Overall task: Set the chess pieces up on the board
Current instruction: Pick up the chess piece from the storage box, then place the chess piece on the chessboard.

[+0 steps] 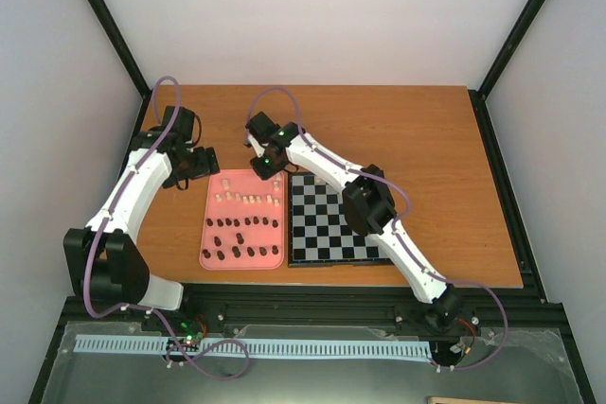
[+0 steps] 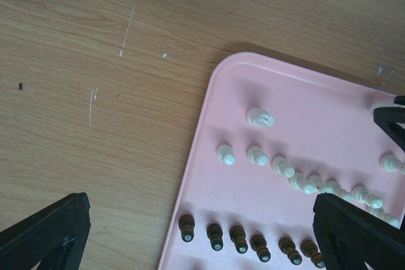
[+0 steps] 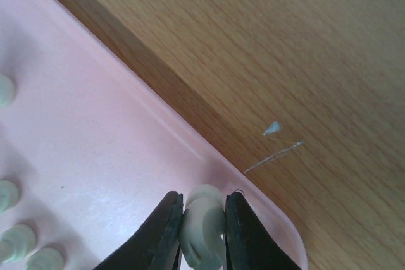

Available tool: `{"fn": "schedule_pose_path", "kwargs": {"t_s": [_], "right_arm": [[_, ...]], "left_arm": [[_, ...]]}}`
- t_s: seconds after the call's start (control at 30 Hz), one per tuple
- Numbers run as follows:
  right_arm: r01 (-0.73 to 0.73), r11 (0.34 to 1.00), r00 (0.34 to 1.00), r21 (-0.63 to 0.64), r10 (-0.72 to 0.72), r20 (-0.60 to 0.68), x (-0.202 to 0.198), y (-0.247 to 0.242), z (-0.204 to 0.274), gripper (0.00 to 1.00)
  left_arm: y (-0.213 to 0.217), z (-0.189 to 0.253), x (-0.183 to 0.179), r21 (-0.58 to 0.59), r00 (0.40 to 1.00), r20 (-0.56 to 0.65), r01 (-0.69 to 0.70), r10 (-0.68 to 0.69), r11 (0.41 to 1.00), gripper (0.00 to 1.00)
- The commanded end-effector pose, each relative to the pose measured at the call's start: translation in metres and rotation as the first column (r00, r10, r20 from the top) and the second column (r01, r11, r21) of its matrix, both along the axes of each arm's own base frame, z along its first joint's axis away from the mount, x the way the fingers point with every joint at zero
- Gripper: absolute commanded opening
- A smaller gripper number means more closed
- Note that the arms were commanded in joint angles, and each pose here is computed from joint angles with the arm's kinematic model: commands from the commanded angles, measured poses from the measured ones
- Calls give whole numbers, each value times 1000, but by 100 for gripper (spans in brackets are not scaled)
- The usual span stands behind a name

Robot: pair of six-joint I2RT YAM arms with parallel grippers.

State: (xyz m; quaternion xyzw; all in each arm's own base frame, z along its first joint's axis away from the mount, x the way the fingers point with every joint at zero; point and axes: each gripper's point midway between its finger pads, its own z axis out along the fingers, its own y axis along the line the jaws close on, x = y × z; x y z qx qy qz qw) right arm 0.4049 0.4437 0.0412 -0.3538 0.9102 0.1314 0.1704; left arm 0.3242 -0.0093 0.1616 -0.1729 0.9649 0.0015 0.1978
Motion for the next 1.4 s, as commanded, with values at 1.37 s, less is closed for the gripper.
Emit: {"fn": "schedule_pose_path", "kwargs": {"t_s": [1.37], "right_arm": [[569,794,814,-217,-581,8,-19,-287,45,3]], "left_arm": [[-9,3,22,-47,999,17,36,-35,998,97]]}}
